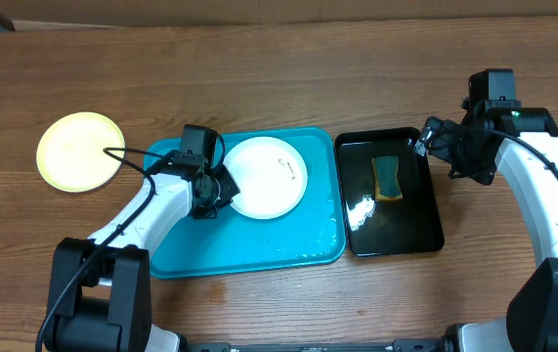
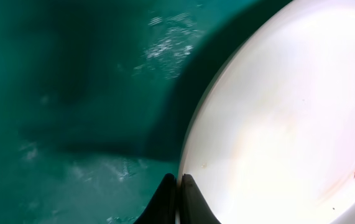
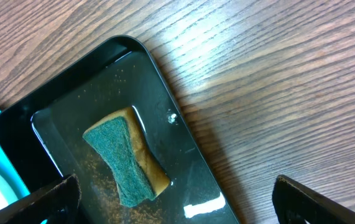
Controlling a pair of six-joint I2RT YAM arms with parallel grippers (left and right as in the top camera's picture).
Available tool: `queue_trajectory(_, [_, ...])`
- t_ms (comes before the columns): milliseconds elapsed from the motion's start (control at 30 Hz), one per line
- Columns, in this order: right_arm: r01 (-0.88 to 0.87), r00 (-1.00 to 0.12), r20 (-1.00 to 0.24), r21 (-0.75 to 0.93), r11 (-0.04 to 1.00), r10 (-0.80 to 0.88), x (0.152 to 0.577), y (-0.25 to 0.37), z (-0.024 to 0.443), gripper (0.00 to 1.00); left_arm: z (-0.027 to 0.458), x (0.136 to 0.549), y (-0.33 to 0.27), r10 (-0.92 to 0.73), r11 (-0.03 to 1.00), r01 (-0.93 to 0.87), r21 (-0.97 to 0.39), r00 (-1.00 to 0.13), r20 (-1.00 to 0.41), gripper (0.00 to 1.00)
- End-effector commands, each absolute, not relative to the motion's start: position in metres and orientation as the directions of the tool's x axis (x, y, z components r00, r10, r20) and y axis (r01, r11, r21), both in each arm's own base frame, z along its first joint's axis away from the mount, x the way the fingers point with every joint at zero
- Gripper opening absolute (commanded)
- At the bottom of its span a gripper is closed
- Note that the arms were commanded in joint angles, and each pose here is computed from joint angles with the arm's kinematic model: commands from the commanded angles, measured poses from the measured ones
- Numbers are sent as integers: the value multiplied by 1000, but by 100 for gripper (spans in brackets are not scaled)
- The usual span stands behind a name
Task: Clean dirty plates on tray and stack at the side
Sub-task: 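Grip the white plate's left rim with the left gripper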
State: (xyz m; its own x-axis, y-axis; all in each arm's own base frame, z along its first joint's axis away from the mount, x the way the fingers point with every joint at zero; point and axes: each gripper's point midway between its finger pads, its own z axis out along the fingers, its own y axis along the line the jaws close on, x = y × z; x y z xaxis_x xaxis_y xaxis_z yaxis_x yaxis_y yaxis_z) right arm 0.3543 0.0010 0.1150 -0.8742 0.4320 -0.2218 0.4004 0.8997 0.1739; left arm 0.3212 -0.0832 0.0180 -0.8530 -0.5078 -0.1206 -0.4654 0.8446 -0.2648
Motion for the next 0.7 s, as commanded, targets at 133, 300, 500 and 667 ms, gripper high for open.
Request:
queue_trajectory(133, [395,-862,-261,193,898,435,361,0,129,100,28,332,-93,-258,943,-202,-264,-945,-199,4])
queue_trajectory(300, [395,-862,-261,193,898,435,361,0,129,100,32,337,-88,-207,962,-155,-223,-950,-231,4])
queue_trajectory(500, [395,-862,-261,193,898,435,361,0,129,100,32,339,-85,-207,966,-158,-206,-948,-242,4])
queue_trajectory(667, [395,-862,-261,193,898,435,361,0,129,100,32,339,-84,-207,966,-158,-206,-948,-243,9])
